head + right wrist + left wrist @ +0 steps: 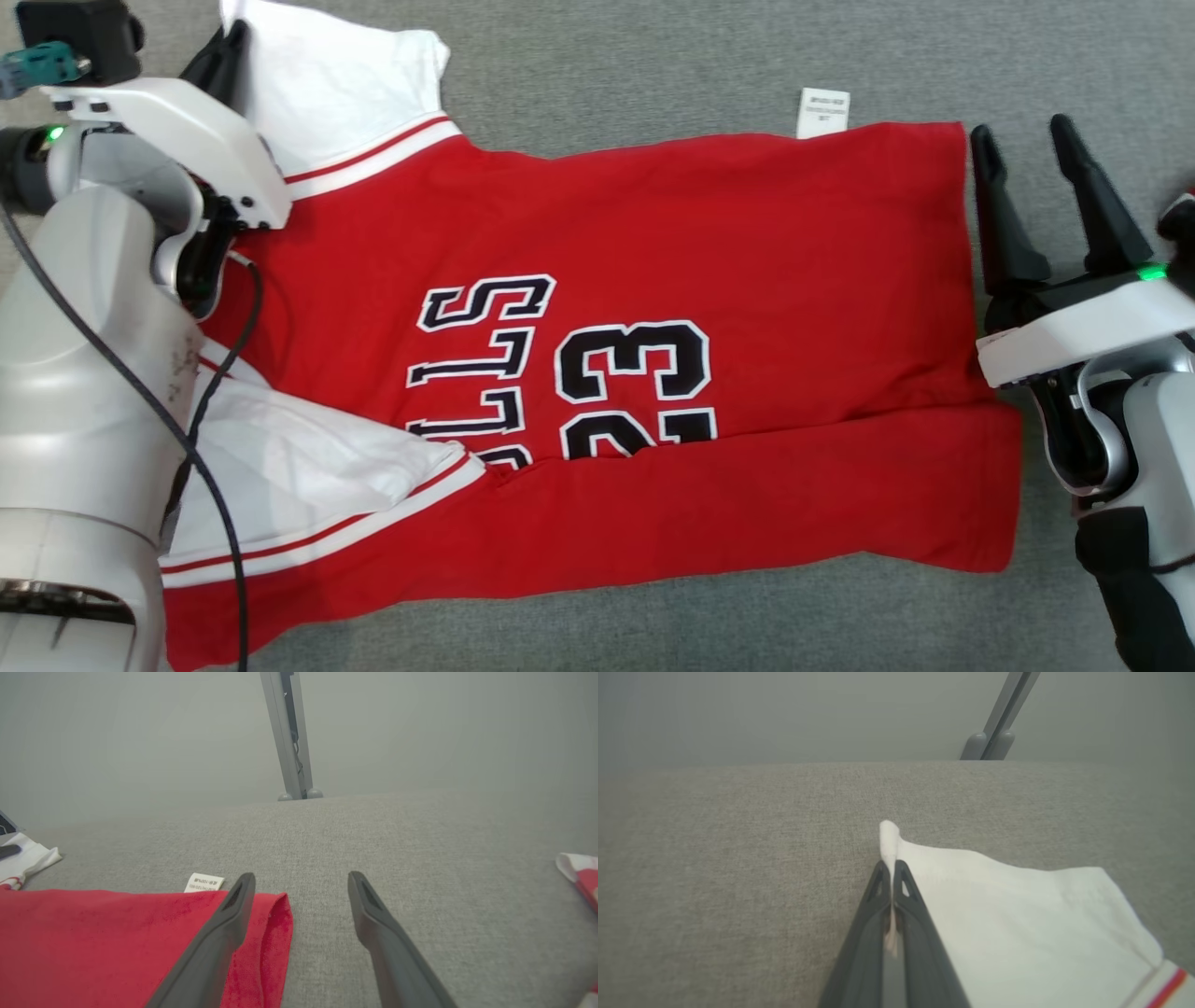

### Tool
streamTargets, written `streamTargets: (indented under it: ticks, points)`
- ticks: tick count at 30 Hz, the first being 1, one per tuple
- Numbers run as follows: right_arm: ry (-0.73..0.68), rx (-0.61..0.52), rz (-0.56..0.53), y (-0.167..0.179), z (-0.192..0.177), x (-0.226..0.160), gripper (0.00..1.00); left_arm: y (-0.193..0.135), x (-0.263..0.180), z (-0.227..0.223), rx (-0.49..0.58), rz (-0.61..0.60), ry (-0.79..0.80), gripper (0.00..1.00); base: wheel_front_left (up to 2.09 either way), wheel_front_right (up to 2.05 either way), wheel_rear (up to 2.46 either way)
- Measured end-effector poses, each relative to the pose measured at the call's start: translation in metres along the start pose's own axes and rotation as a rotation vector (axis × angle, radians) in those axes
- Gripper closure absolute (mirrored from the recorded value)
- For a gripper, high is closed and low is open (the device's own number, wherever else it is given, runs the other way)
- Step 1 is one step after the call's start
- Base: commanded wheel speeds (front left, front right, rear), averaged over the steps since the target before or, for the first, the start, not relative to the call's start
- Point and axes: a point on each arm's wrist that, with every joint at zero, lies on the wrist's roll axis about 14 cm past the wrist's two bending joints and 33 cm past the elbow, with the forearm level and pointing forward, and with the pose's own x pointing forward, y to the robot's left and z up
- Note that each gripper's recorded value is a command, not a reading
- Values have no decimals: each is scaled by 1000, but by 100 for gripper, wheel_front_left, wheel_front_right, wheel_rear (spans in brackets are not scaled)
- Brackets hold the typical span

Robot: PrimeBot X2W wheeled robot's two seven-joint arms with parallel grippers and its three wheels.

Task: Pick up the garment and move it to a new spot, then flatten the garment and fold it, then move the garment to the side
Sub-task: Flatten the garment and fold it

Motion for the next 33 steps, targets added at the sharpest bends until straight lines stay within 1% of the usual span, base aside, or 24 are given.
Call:
streamTargets:
  ticks: [3, 9, 10, 11, 12, 13, 16, 19, 22, 25, 30, 33]
  points:
    - [89, -6, 31, 4, -20, 6, 0, -6, -2, 4, 9, -15, -27, 100, 0, 0, 0]
    - [213, -6, 81, 9, -39, 14, 0, -7, -6, 16, 39, -29, -73, 100, 0, 0, 0]
    - [238, -4, 91, 11, -42, 14, 5, -9, -6, 17, 43, -35, -79, 100, 0, 0, 0]
    - [261, -9, 101, 12, -44, 14, 54, -10, -7, 19, 46, -39, -89, 100, 0, 0, 0]
    - [279, -12, 107, 12, -44, 15, 73, -12, -7, 21, 49, -45, -98, 100, 0, 0, 0]
    - [297, -11, 114, 13, -45, 16, 100, -13, -8, 23, 51, -49, -107, 100, 0, 0, 0]
    - [321, 0, 140, 18, -42, 18, 100, -14, -11, 31, 62, -61, -140, 100, 0, 0, 0]
    - [289, -3, 155, 19, -26, 23, 100, -14, -17, 48, 66, -71, -205, 100, 0, 0, 0]
    - [217, 1, 163, 20, -4, 29, 100, -17, -23, 65, 73, -86, -264, 100, 0, 0, 0]
    - [189, -1, 170, 22, 4, 31, 100, -16, -27, 73, 67, -89, -295, 100, 0, 0, 0]
    - [183, 20, 163, 21, 2, 25, 100, -18, -40, 77, 49, -108, -339, 100, 0, 0, 0]
    - [152, 59, 167, 25, 8, 21, 100, -17, -53, 81, 39, -117, -377, 100, 0, 0, 0]
